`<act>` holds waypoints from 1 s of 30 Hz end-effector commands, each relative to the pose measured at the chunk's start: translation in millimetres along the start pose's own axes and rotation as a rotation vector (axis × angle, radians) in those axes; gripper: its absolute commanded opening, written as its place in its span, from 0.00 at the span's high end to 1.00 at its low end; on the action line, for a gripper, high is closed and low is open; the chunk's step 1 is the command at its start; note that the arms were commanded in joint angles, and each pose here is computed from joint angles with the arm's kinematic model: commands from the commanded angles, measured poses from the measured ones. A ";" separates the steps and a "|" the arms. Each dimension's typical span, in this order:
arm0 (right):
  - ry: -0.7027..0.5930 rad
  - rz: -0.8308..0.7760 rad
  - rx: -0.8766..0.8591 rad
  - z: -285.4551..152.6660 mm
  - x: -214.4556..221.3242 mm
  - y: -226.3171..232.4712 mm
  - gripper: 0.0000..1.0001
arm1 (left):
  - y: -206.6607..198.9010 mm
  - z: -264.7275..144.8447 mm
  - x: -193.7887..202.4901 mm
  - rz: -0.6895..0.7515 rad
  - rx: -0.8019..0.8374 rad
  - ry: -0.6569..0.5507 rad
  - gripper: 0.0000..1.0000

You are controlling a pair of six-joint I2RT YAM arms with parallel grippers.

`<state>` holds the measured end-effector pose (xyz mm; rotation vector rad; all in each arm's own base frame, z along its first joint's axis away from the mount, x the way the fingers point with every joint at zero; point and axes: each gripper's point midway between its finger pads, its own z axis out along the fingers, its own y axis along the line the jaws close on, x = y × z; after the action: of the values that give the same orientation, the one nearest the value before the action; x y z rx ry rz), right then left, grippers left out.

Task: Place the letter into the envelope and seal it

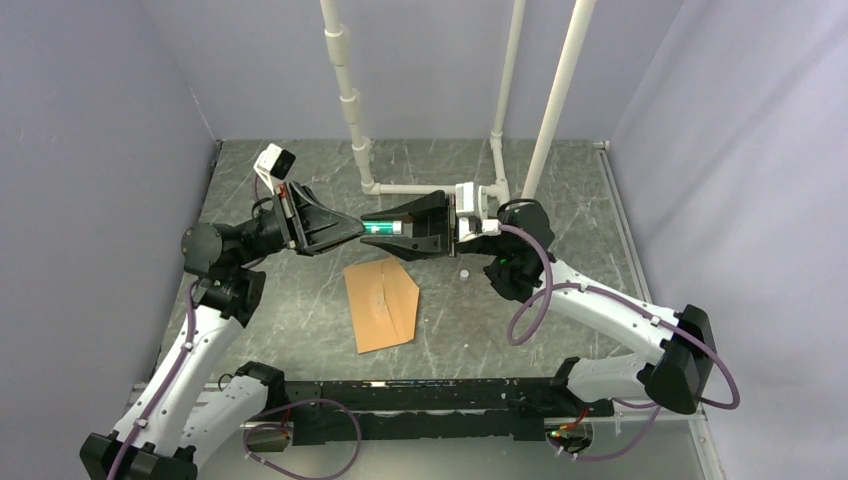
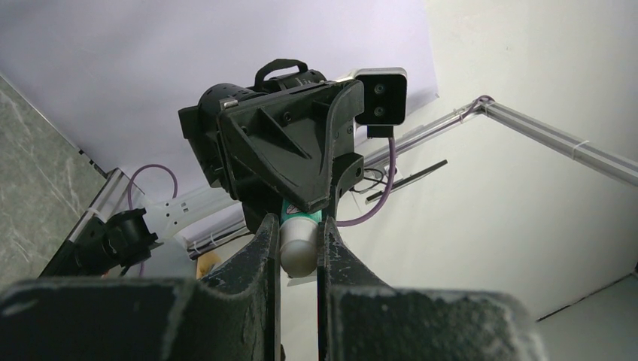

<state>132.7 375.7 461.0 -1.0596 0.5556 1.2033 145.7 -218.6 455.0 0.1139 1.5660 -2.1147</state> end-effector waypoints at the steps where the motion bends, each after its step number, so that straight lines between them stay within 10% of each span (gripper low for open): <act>1: -0.029 -0.037 -0.070 9.5 -16.0 9.5 0.63 | -17.4 0.3 -1.1 0.054 0.053 -0.023 0.97; 11: -0.030 -0.027 -0.071 10.3 -13.6 9.8 0.60 | -25.2 -1.0 0.3 0.074 0.082 -0.029 0.98; 25: -0.037 -0.025 -0.086 13.6 -24.6 13.5 0.94 | -23.9 -1.2 -0.2 0.074 0.096 -0.030 0.98; 27: -0.029 -0.018 -0.069 13.5 -23.3 10.9 0.99 | -18.6 -0.9 -0.6 0.078 0.060 -0.034 0.83; 30: -0.001 -0.001 -0.006 9.2 -17.9 3.5 1.00 | -9.2 -1.8 -0.7 0.102 -0.005 -0.044 0.35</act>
<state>130.1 382.4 462.3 -1.0827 0.5628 1.2103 139.2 -216.7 458.4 0.1482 1.5117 -2.1121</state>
